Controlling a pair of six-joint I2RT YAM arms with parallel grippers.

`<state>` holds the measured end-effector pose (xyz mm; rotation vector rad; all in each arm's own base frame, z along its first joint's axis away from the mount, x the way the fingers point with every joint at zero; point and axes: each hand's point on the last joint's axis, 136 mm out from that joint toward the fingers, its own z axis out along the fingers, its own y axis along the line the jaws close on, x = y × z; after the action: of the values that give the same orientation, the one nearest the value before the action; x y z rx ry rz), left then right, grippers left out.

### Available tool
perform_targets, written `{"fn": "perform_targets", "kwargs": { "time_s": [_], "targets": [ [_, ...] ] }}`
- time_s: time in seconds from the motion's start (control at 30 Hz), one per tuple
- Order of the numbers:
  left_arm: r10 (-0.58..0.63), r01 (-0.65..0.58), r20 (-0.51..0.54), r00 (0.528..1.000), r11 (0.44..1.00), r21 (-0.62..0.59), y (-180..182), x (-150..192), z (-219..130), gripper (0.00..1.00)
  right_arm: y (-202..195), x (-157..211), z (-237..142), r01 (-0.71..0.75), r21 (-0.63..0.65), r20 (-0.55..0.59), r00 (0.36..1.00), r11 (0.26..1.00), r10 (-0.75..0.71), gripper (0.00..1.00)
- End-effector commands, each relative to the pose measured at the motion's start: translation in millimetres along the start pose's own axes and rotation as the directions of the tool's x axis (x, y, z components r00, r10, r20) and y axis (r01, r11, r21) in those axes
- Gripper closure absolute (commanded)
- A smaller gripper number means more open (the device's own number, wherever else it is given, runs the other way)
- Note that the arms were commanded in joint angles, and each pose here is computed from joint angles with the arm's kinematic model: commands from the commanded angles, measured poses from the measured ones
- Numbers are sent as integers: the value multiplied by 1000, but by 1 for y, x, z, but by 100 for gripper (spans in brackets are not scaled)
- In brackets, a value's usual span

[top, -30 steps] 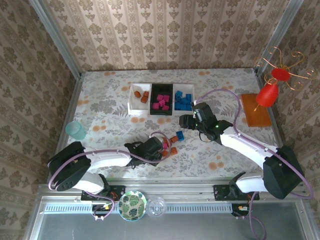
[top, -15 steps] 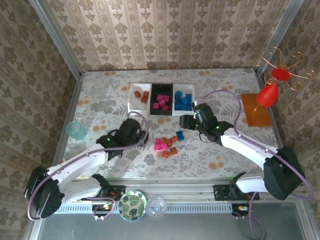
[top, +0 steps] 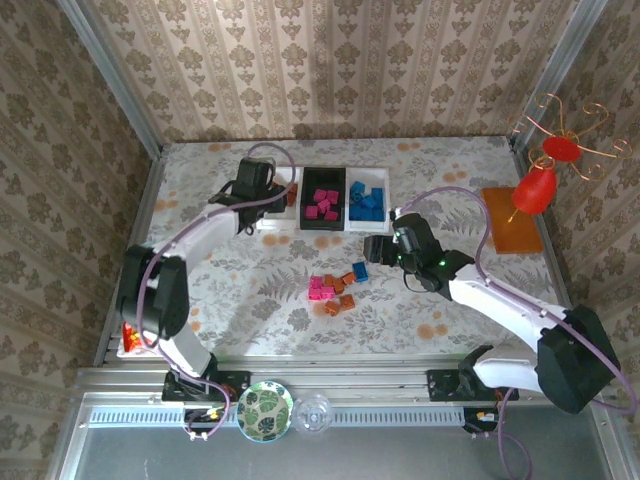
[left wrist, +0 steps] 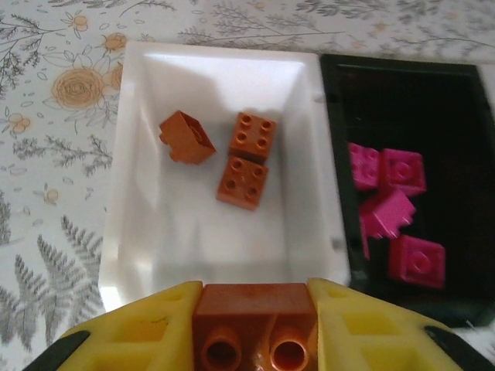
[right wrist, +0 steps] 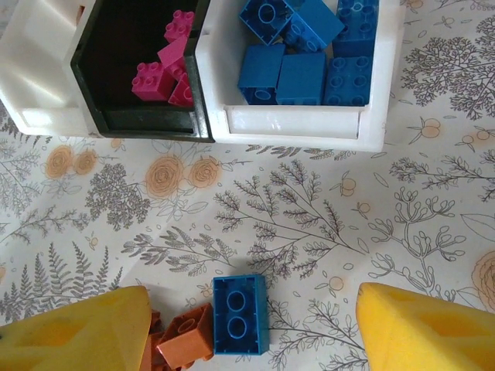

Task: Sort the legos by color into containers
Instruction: Place the lego in the container.

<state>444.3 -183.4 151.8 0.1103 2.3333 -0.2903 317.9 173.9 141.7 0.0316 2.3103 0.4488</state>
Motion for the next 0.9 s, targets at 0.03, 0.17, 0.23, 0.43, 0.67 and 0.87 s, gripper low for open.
{"fn": "perform_targets", "kwargs": {
  "time_s": [0.03,0.17,0.23,0.43,0.67,0.87],
  "targets": [
    [22,-23,-28,999,999,-25,8,-14,24,65,-6,8,-9,-17,12,-4,1000,1000,17,28],
    [0,0,-41,999,1000,-1,2,-15,35,49,-5,14,-11,-12,-3,-24,1000,1000,12,27],
    [0,0,-4,1000,999,41,-12,-20,24,38,-2,19,-9,-6,-19,-47,999,1000,5,27],
    [45,-64,124,991,986,153,-66,-31,-41,21,10,37,-3,20,-64,-103,994,998,-26,27],
    [14,-92,224,975,936,341,-103,9,-120,0,39,85,5,120,-133,-227,963,984,-148,27],
    [-34,-34,149,988,901,433,-93,67,-145,0,60,133,8,211,-181,-320,911,961,-261,27]
  ]
}}
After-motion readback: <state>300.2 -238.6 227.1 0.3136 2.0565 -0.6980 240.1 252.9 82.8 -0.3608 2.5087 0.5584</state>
